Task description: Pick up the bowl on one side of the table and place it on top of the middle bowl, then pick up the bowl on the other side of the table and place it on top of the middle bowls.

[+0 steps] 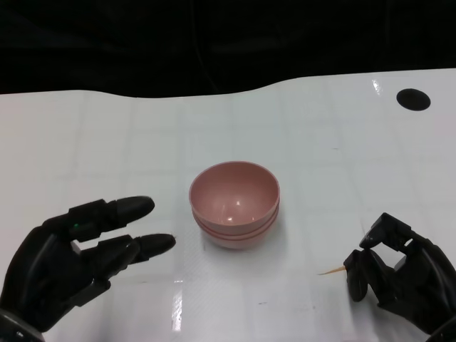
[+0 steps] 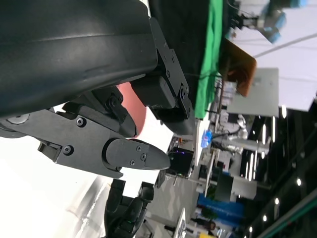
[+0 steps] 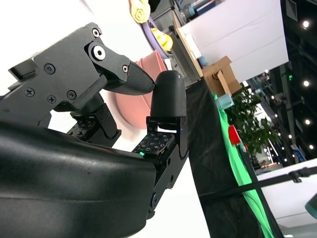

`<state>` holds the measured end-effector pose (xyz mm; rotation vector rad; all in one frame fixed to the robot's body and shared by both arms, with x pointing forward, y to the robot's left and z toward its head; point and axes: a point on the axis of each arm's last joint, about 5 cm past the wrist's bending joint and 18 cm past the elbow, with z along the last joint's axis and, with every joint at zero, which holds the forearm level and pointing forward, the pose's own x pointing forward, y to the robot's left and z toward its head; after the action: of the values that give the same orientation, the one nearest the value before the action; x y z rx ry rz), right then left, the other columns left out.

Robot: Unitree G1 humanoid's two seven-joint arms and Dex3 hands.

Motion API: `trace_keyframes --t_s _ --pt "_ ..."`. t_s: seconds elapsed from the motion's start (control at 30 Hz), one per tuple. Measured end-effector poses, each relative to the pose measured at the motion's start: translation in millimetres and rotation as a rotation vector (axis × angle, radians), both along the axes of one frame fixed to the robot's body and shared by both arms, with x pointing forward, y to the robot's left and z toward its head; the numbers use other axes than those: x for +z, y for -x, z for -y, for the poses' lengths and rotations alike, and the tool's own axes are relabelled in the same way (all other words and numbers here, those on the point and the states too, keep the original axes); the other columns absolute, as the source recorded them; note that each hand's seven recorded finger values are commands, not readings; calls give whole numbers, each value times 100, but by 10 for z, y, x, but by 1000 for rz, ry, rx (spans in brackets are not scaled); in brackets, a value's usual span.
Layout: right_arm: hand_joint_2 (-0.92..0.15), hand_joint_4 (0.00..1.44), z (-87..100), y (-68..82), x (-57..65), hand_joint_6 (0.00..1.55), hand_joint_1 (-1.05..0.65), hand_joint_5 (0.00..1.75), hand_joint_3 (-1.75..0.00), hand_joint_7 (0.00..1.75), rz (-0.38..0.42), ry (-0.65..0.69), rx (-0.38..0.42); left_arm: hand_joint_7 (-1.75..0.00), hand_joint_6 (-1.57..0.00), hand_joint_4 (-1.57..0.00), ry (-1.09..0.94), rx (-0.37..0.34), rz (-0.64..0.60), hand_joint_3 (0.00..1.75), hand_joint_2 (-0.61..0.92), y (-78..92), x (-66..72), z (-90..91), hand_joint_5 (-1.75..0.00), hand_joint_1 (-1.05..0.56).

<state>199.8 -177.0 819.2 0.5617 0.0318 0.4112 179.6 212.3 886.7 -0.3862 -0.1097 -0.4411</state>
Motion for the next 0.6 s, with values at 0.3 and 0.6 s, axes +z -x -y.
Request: trace_keyframes --t_s 0.3,0.6 --pt "-56 89 43 42 4 86 -5 174 -106 136 4 10 -12 -146 -86 -89 109 105 -188 131 62 244 -505 -104 -162 2" --pt "-56 89 40 38 11 86 -5 175 -105 136 8 9 -11 -149 -85 -88 129 99 -170 131 62 218 -515 -111 -165 3"
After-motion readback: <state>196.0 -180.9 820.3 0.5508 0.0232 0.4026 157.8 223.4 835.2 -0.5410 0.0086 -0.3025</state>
